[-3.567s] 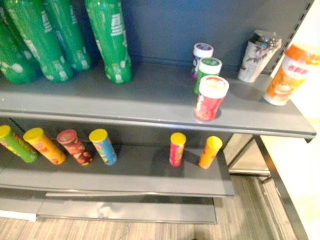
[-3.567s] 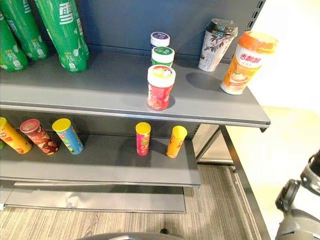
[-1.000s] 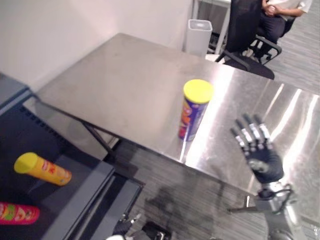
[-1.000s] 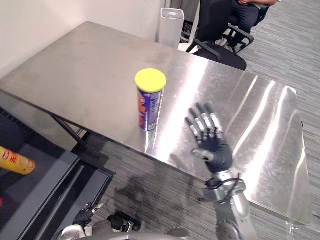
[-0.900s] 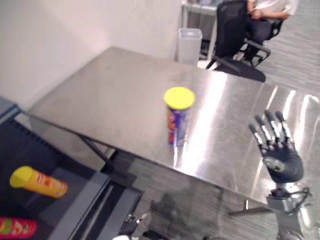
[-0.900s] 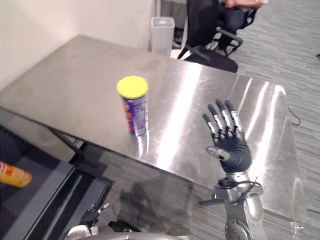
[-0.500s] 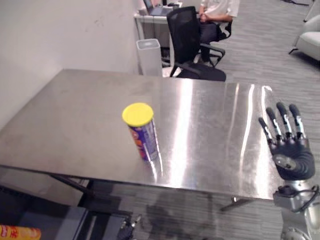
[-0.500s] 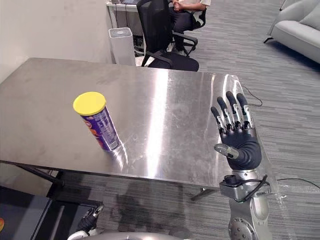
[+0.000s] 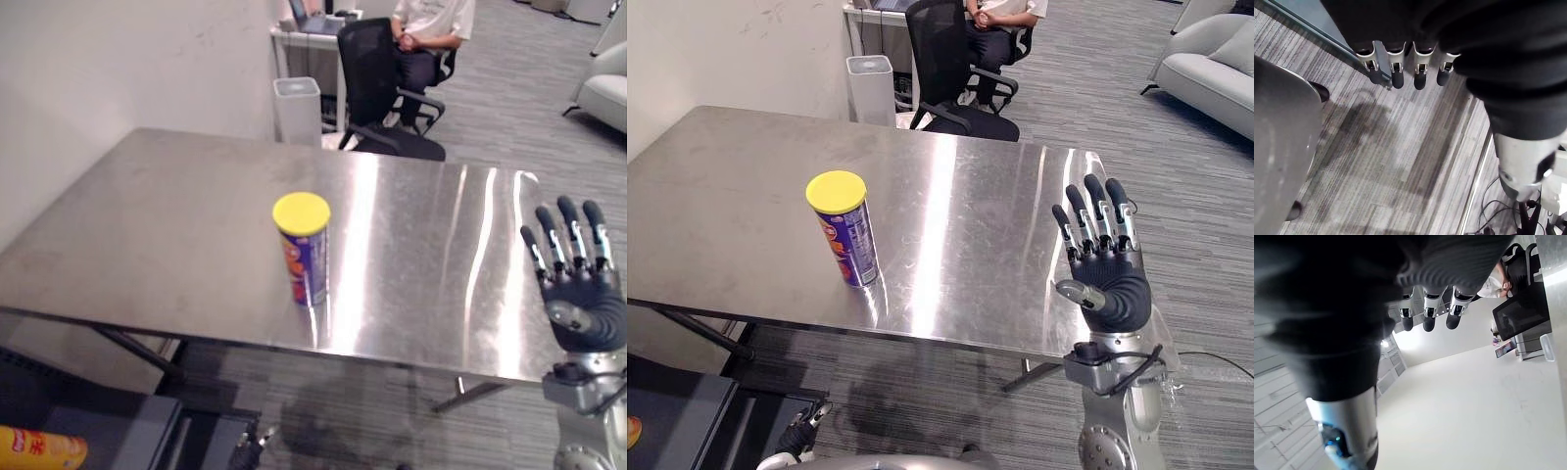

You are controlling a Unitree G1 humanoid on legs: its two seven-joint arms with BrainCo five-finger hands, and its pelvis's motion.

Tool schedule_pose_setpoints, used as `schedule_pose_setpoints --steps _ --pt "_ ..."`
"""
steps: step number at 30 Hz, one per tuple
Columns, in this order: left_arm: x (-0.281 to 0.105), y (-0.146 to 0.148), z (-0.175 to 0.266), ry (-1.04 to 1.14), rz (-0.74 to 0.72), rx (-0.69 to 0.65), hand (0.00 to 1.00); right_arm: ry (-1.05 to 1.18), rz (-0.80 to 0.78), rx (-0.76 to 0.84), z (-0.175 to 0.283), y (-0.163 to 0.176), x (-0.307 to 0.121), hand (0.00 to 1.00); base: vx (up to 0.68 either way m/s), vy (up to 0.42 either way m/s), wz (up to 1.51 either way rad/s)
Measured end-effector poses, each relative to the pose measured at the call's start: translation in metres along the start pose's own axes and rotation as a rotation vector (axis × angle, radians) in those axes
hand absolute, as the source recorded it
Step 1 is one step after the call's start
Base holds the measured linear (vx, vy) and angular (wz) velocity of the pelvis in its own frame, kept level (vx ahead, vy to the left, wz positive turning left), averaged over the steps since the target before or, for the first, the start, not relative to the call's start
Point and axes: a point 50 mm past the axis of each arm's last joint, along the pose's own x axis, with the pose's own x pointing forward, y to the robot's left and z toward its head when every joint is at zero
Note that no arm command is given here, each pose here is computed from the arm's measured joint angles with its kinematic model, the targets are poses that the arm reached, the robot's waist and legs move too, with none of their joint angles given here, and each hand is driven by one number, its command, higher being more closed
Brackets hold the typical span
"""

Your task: Put the gum and the chips on the shelf.

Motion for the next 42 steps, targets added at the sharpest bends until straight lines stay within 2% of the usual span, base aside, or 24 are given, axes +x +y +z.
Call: schedule_pose_setpoints --steps 9,15,33,42 --pt "0.001 0.001 0.003 -0.014 -0.047 0.044 0.0 0.144 -0.061 -0.094 -0.024 -0.033 0.007 0.0 0.03 0.008 0.02" --pt "0.001 0.001 0.005 -0.016 -0.057 0.062 0.0 0.212 -0.056 -0.127 -0.039 -0.039 0.014 0.0 0.03 0.015 0.12" --pt "0.004 0.0 0.018 -0.064 -0.076 0.098 0.0 0.274 0.136 -0.061 -0.064 -0.009 0.038 0.0 -0.05 -0.014 0.11" --pt "0.005 -0.003 0.021 -0.073 -0.087 0.109 0.0 0.309 0.235 -0.159 -0.068 -0.001 0.044 0.0 -0.04 -0.007 0.14"
